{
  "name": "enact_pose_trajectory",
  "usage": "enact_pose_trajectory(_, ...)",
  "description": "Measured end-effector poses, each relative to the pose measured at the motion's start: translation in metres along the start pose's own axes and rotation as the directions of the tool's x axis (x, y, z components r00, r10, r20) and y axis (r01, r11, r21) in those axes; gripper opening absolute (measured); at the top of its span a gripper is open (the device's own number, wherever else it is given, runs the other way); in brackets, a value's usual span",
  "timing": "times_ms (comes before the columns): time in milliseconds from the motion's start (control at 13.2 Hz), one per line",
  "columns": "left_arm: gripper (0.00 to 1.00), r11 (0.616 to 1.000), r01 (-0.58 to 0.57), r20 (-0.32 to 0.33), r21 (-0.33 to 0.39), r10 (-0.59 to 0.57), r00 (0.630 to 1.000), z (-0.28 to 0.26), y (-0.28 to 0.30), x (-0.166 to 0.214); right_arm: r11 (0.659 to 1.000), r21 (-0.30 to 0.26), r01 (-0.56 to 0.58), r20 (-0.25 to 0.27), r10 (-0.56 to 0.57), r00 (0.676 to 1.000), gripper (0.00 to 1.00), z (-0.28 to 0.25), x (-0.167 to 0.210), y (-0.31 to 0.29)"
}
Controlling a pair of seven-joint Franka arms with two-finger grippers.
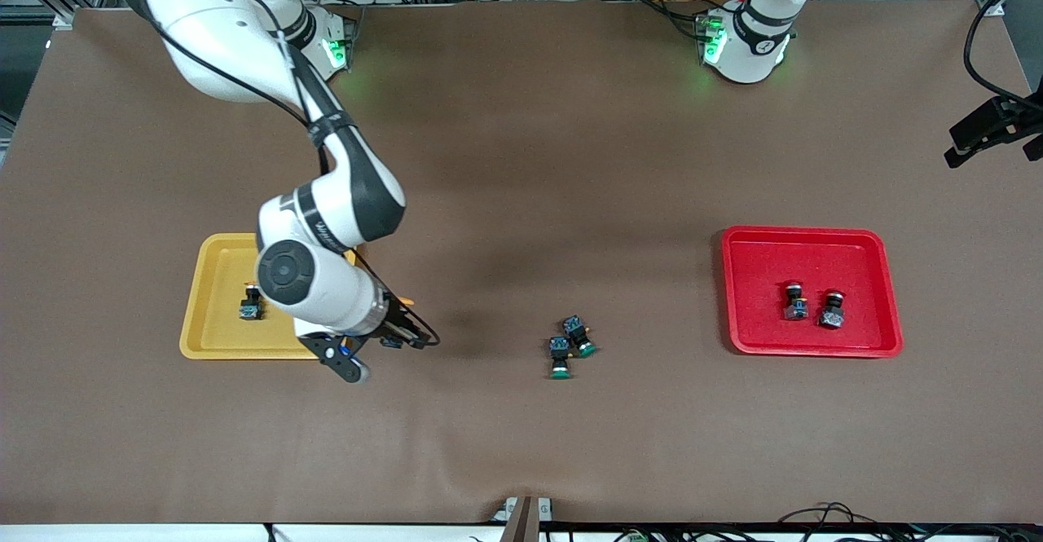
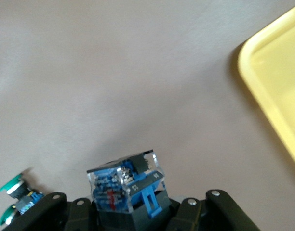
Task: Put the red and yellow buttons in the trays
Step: 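Carry the orange button to the yellow tray with the right gripper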
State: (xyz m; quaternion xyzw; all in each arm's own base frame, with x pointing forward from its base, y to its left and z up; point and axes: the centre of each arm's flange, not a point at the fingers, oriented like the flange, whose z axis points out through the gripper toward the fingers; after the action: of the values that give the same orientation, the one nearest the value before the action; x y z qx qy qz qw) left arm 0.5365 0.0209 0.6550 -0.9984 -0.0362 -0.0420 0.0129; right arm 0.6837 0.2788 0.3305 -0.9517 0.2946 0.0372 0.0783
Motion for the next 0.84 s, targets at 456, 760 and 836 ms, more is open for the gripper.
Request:
enact_pose_trajectory(456, 1.0, 1.0, 0.0, 0.0, 0.0, 0.0, 1.0, 0.0, 0.0, 0.0, 0.988, -0.005, 0.155, 0.068, -0.154, 0.986, 0.0, 0.006, 0.037, 0.121)
enact_pose_trajectory(760, 1.0, 1.0, 0.0, 0.0, 0.0, 0.0, 1.0, 0.0, 0.0, 0.0, 0.966, -0.008, 0.26, 0.019, -0.259, 0.966, 0.0, 0.051, 0.045, 0.195)
enact_pose_trajectory(836, 1.0, 1.0, 0.0, 0.002, 0.0, 0.0, 1.0, 0.001, 0.0, 0.001, 0.96, -0.018, 0.279, 0.005, -0.278, 0.96, 0.0, 0.065, 0.042, 0.207)
